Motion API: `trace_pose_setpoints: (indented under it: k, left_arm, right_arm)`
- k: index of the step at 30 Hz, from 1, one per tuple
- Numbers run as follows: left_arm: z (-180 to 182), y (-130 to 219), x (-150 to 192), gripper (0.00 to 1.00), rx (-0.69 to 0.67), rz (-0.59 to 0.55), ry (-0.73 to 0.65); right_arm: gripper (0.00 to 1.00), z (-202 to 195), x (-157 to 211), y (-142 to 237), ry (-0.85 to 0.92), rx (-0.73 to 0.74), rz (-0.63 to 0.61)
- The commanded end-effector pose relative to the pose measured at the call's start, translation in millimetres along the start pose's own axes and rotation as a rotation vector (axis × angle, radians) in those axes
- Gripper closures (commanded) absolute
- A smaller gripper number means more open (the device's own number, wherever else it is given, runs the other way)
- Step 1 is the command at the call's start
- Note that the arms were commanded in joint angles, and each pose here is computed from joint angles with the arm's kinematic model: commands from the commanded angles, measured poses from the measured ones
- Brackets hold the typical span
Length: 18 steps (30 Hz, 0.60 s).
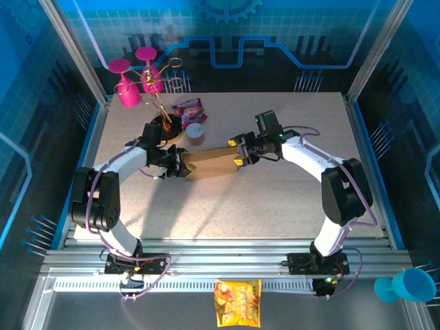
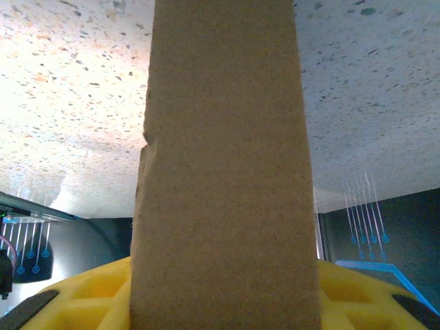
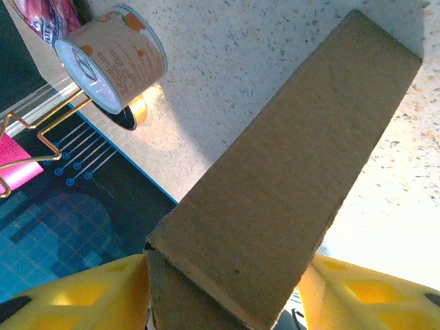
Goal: Fold the paper box
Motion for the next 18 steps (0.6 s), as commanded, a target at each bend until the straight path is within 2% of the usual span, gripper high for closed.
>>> trace_pose_setpoints:
  k: [1, 4, 8, 18]
  left_arm:
    - [0, -7, -20, 1.00, 0.014, -0.121, 0.183]
    - [1, -6, -20, 1.00, 0.015, -0.119, 0.182]
    - [0, -7, -20, 1.00, 0.017, -0.120, 0.179]
    - [-1, -7, -19, 1.00, 0.015, -0.120, 0.175]
  right_arm:
    - [0.41, -18, 3, -18, -0.050, 0.106, -0.050]
    - [0.40, -15, 3, -8, -0.055, 0.107, -0.104]
    - [0.40, -15, 4, -5, -0.073, 0.179, -0.120]
    - [0.38, -13, -3, -29, -0.126, 0.199, -0.119]
Point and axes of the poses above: each hand's point on the last joint's axis, 136 mm out from that joint toward the fingers, its own y axis back along the fingers, its own z axis along the line the jaws close on, x = y × z, the point moved 5 cm from there along y, back along the fingers, and after that the axes turned 7 degrees about y, right-handed, at the moved point
